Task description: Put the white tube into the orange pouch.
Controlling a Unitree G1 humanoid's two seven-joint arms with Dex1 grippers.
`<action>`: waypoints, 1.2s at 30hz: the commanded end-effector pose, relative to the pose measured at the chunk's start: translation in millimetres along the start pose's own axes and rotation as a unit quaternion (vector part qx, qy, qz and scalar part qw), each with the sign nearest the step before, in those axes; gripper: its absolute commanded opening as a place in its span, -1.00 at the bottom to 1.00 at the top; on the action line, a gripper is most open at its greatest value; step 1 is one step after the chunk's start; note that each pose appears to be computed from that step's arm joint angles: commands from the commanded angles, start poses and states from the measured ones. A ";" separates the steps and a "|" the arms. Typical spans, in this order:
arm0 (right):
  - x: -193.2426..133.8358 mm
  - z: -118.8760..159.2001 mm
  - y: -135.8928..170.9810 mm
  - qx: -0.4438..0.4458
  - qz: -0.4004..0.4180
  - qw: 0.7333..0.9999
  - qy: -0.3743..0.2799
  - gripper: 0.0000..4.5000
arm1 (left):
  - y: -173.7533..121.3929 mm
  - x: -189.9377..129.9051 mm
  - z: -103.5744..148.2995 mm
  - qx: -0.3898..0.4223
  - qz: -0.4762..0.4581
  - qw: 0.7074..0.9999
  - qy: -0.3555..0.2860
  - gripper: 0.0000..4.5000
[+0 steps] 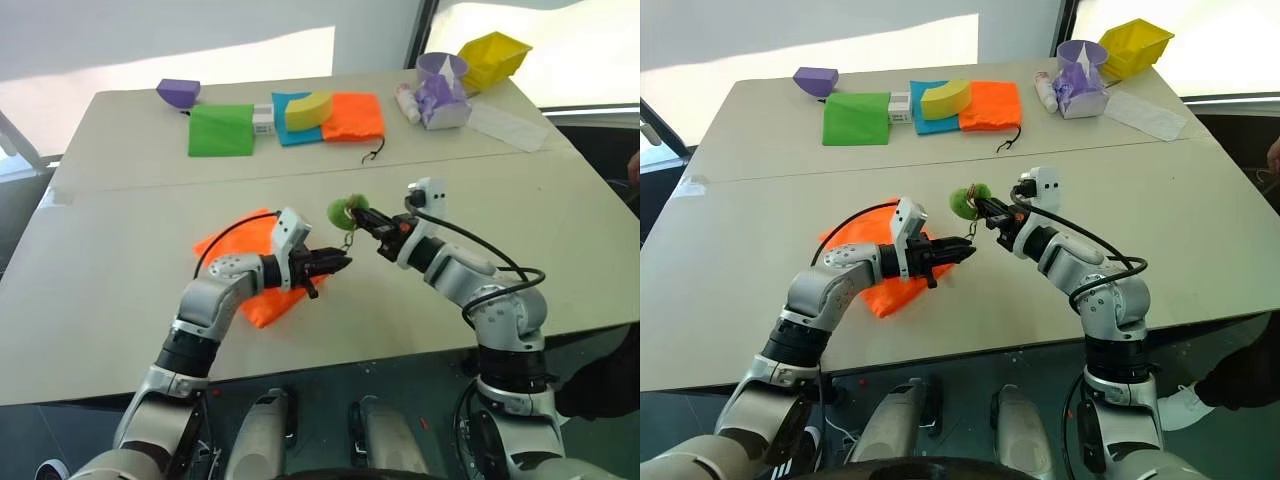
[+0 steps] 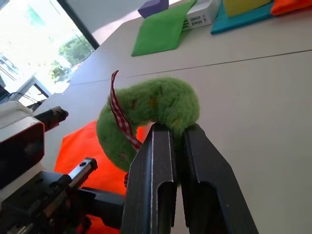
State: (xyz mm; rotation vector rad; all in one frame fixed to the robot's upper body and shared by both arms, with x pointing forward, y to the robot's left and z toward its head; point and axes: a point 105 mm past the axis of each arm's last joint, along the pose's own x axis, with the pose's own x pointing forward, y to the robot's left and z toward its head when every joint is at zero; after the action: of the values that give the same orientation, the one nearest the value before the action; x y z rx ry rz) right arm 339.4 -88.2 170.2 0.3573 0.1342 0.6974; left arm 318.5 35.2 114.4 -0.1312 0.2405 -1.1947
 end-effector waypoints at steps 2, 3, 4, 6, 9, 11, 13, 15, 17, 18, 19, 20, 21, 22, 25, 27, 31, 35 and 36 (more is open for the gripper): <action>-1.7 13.0 21.0 -0.016 0.037 0.999 -0.027 -1.00 | -0.3 0.0 16.6 0.007 0.009 0.999 -0.050 0.29; -1.5 13.3 21.9 -0.016 0.038 0.999 -0.027 -1.00 | 0.6 0.8 18.4 0.012 0.011 0.998 -0.055 0.29; -1.7 13.4 22.3 -0.016 0.038 0.999 -0.028 -1.00 | 1.2 1.7 18.6 0.013 0.014 0.998 -0.056 0.29; -2.5 15.5 23.3 -0.016 0.040 0.999 -0.032 -1.00 | 2.8 4.2 16.7 0.025 0.019 0.998 -0.048 0.29; -2.5 18.8 25.7 -0.012 0.045 0.998 -0.037 -1.00 | 2.5 8.3 16.7 0.019 0.012 0.999 -0.048 0.29; -2.2 19.7 28.3 -0.014 0.050 0.998 -0.038 -1.00 | -0.3 13.1 17.4 0.027 0.003 0.999 -0.047 0.29; -1.5 20.2 29.4 -0.017 0.051 0.998 -0.038 -1.00 | -3.0 17.3 17.5 0.026 -0.003 0.999 -0.047 0.29; -1.4 22.0 34.2 -0.016 0.062 0.997 -0.042 -1.00 | -7.0 21.7 15.3 0.028 -0.011 0.999 -0.044 0.29; -1.7 21.8 37.5 -0.017 0.070 0.997 -0.041 -1.00 | -5.8 23.1 13.4 0.029 -0.003 0.999 -0.041 0.18; -2.0 20.7 38.7 -0.020 0.072 0.996 -0.038 -1.00 | -4.5 22.6 12.7 0.025 0.002 0.999 -0.042 0.06; -2.4 19.7 39.2 -0.020 0.073 0.996 -0.036 -1.00 | -4.2 21.5 10.7 0.022 0.002 0.999 -0.039 -0.07; -3.0 19.4 39.8 -0.020 0.075 0.996 -0.037 -1.00 | -3.1 20.6 9.1 0.024 0.007 0.999 -0.036 -0.22; -3.3 19.5 40.0 -0.020 0.075 0.996 -0.037 -1.00 | -2.4 20.0 8.2 0.026 0.009 0.999 -0.034 -0.22; -3.4 19.7 40.1 -0.020 0.076 0.996 -0.038 -1.00 | -2.1 19.7 8.8 0.022 0.010 0.999 -0.038 -0.22; -2.9 19.4 40.0 -0.021 0.075 0.996 -0.037 -1.00 | -3.8 19.9 11.5 0.029 0.005 0.999 -0.043 -0.22; -2.3 19.7 38.6 -0.020 0.073 0.996 -0.037 -1.00 | -3.2 20.3 10.9 0.028 0.008 0.999 -0.042 -0.46; -1.8 19.2 37.2 -0.019 0.072 0.997 -0.035 -1.00 | -1.3 19.7 8.4 0.044 0.016 0.999 -0.027 -0.99; -2.1 17.1 35.9 -0.021 0.070 0.997 -0.032 -1.00 | 2.1 17.9 10.5 0.066 0.028 0.997 -0.029 -0.99; -2.0 16.8 35.9 -0.022 0.070 0.997 -0.031 -1.00 | 2.8 17.7 9.8 0.070 0.030 0.997 -0.027 -0.99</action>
State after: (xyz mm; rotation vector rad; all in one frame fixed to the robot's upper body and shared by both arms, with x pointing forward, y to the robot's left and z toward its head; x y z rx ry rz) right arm 324.2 -71.2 189.4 0.3605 0.0737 0.7967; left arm 329.8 20.7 115.4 -0.0659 0.1507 -1.1378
